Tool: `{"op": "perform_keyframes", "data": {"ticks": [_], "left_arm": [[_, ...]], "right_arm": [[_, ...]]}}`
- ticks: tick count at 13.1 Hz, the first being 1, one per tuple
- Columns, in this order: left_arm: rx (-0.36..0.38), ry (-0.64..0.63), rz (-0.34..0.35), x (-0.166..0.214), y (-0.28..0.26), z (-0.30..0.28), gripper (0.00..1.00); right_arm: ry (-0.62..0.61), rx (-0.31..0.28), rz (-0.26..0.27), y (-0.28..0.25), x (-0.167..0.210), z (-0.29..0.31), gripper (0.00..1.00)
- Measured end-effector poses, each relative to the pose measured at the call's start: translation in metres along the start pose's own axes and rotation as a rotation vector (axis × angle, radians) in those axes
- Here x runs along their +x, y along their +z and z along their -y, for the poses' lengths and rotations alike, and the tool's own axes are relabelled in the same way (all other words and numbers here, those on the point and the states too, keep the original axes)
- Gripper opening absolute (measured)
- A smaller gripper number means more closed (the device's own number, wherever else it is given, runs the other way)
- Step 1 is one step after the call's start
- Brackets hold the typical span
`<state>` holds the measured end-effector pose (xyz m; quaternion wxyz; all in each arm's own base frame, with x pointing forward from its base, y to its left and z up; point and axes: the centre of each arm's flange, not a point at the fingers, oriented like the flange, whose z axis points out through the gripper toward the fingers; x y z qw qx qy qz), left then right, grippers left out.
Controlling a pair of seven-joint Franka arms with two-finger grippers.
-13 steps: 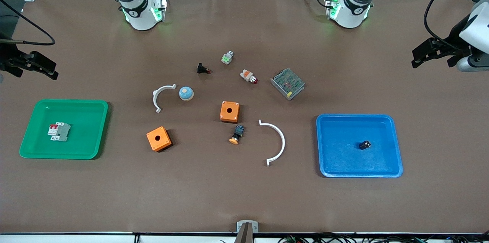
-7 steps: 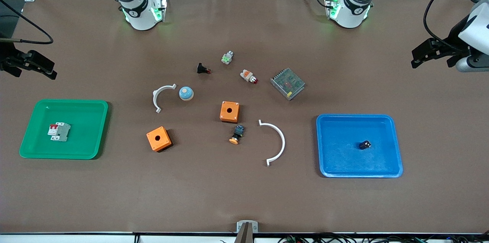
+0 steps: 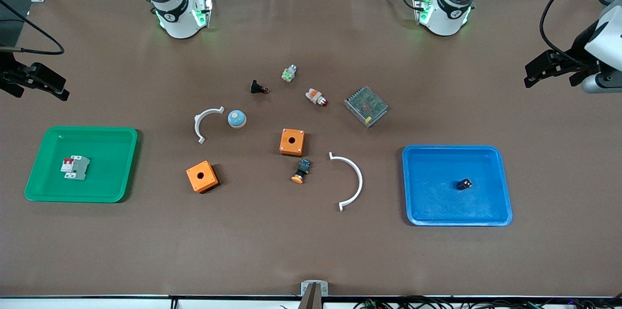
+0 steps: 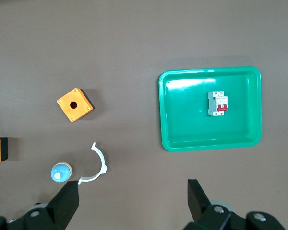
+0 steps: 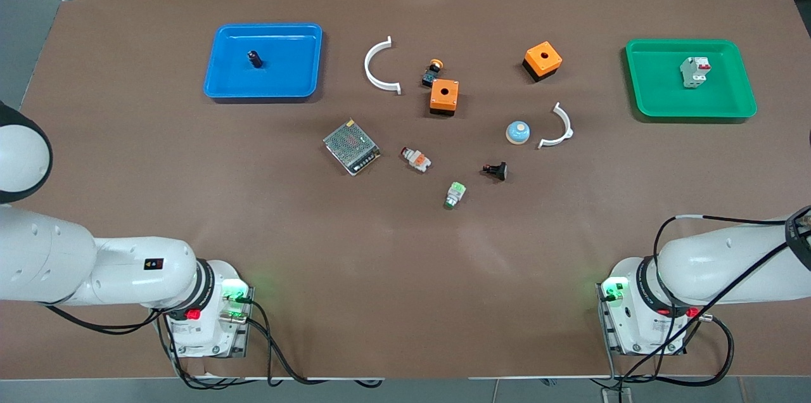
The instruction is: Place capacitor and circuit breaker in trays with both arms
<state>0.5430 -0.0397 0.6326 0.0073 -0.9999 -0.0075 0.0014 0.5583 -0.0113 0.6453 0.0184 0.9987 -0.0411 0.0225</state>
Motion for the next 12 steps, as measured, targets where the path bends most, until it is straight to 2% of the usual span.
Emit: {"op": "perform_keyframes", "data": {"ticks": [12], "left_arm": [[0.0, 0.005, 0.002, 0.0013, 0.0012, -0.0026, 1.0]], "right_arm": [[0.0, 0.001, -0.003, -0.0003, 0.0004, 0.0001, 1.0]]}}
